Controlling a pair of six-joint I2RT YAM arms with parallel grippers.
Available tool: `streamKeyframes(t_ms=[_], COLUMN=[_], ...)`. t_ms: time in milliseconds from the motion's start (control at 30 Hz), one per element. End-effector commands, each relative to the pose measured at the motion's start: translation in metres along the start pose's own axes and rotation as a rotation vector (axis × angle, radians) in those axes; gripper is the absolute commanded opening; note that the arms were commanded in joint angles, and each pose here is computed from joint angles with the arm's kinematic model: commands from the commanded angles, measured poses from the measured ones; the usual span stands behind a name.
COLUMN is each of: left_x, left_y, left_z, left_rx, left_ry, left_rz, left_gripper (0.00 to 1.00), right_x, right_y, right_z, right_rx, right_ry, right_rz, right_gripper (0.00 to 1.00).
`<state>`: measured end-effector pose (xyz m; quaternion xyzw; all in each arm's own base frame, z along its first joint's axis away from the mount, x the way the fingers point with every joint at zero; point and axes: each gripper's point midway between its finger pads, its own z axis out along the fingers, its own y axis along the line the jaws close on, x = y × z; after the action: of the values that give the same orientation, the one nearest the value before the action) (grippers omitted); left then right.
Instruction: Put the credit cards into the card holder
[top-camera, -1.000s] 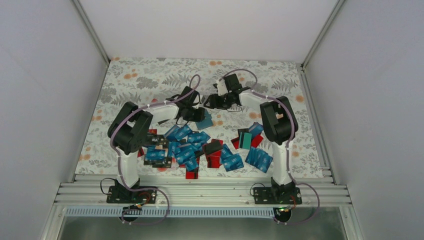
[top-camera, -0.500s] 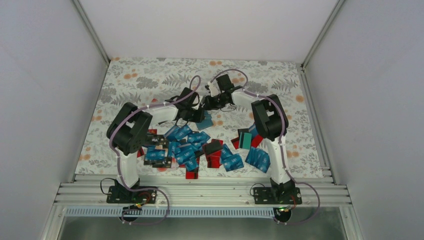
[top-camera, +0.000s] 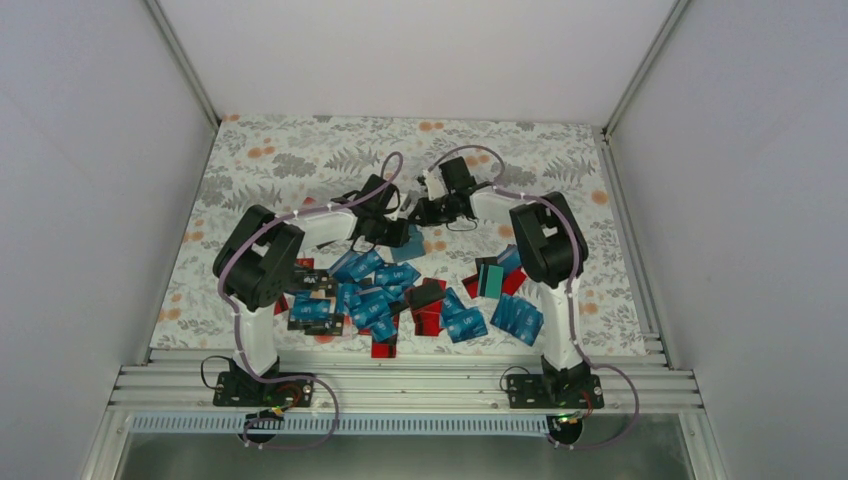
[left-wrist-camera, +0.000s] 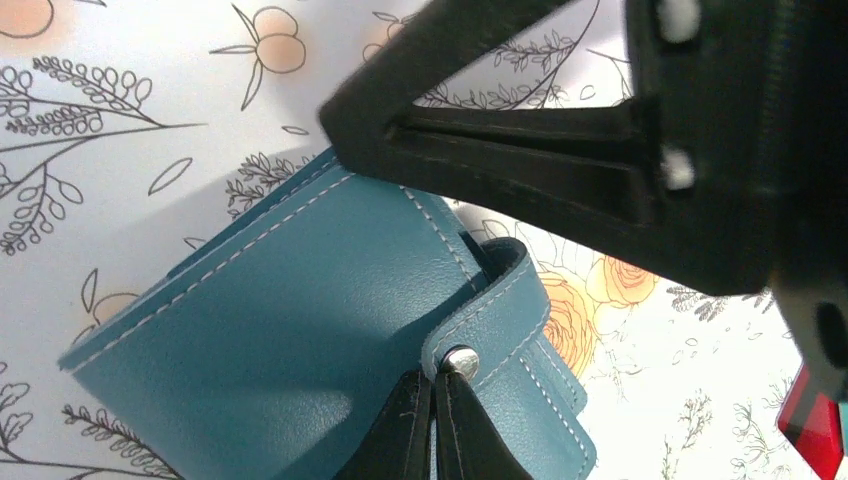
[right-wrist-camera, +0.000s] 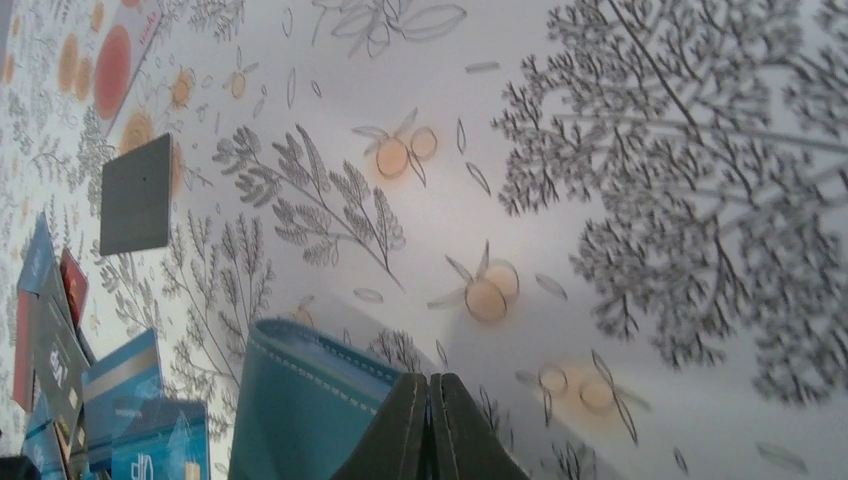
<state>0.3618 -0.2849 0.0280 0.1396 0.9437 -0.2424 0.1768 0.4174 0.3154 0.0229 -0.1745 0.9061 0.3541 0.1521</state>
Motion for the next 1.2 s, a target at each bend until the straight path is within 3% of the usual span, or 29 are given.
streamKeyframes(t_ms=[0,367,633,967,1167], left_x=[0.063,0.05,0.051,0.059,0.059], left_y=[0.049,0.028,0.027,0.025,0.025], left_z=[0.011,-0.005,-0.014,-0.006,-0.004], left_rx=[-0.188,-0.177,-0.229,-0.19,-0.187], left_ry=[0.22,0.243,0.263,0.274,0.273], left_rz=[-0.059,-0.055,-0.012,0.008,0.012], left_gripper=[0.02,0.02,0.02,0.02,0.02], right_x=[0.049,0.066,0.05,0.019,0.015], right_y=[-0.002,-0.019,0.001,0.054,0.057], right_z=[-0.005,-0.02,-0.031,-0.034,-0.034], right_rx=[0.062,0.17,0.112,-0.151,-0.167], right_ry=[0.107,0.04,0.007,-0.018,-0.026], right_rz=[0.119,0.232,0.191,0.079,0.071], right_gripper=[0.04,0.04,0.04,0.04,0.05])
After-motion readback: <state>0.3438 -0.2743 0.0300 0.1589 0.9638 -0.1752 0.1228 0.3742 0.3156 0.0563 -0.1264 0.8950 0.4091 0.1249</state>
